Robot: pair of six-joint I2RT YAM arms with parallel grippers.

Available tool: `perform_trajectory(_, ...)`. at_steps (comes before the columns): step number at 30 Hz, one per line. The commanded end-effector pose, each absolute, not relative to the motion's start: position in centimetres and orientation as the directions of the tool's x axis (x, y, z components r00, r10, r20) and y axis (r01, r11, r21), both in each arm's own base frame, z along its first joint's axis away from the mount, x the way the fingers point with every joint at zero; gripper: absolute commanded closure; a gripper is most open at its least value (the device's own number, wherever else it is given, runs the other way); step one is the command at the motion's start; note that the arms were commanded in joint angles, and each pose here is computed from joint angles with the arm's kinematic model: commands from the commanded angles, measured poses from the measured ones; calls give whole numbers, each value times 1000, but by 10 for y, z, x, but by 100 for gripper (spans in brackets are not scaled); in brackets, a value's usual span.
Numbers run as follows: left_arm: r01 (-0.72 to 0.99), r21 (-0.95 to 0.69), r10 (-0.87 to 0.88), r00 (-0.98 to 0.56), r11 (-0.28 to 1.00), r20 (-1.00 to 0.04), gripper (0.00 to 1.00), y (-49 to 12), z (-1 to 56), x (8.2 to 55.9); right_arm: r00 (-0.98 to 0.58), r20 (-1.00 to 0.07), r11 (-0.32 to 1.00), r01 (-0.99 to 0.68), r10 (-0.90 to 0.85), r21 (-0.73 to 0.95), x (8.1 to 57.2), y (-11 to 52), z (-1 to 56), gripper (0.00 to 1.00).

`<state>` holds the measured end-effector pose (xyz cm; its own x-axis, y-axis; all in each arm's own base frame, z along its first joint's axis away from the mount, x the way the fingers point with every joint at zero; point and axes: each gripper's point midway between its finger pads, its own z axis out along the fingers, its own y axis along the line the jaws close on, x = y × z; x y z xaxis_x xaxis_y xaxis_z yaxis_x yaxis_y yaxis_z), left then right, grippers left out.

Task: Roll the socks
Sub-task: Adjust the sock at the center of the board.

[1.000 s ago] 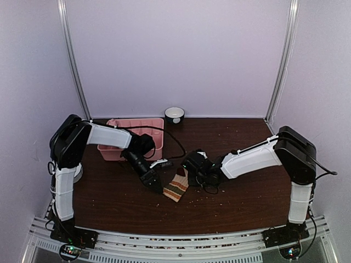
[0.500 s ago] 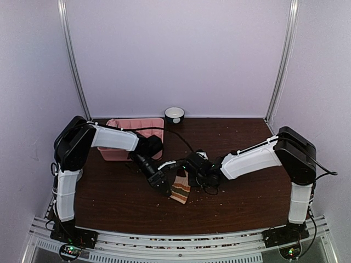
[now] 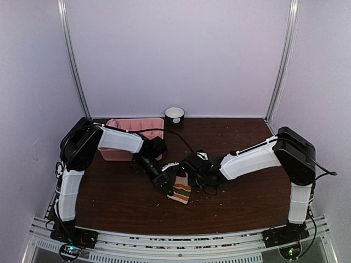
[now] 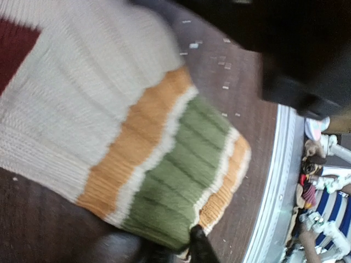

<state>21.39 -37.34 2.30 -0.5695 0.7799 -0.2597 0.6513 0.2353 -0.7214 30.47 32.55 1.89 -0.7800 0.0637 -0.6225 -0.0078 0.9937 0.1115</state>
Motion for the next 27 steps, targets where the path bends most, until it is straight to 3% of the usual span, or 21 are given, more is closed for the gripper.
perform_trajectory(1,664,-689,782,-579,290,-229,96,-377,7,225,-834,-551,1000,-23,-18,1,280,299,-5,100)
perform_trajectory(6,646,-723,777,-578,247,-250,100,-379,34,220,-777,-630,994,-68,0,85,288,307,32,100)
perform_trajectory(7,633,-739,770,-583,230,-260,100,-381,43,218,-760,-650,992,-81,4,101,290,308,42,96)
perform_trajectory(9,584,-789,743,-612,192,-272,100,-383,66,215,-721,-692,983,-115,16,143,292,311,63,78)
perform_trajectory(11,527,-836,714,-644,153,-275,100,-387,87,213,-686,-725,965,-150,53,213,290,310,85,47)
perform_trajectory(14,475,-873,687,-671,113,-277,100,-391,109,214,-648,-753,934,-186,116,304,282,305,108,32)
perform_trajectory(18,418,-905,666,-698,83,-261,100,-398,128,216,-646,-742,831,-306,178,465,257,308,123,29)
perform_trajectory(22,383,-921,645,-721,65,-255,100,-402,139,222,-714,-671,624,-436,198,648,220,331,134,26)
perform_trajectory(27,362,-930,637,-733,69,-239,100,-404,137,224,-769,-628,515,-493,120,701,190,354,127,26)
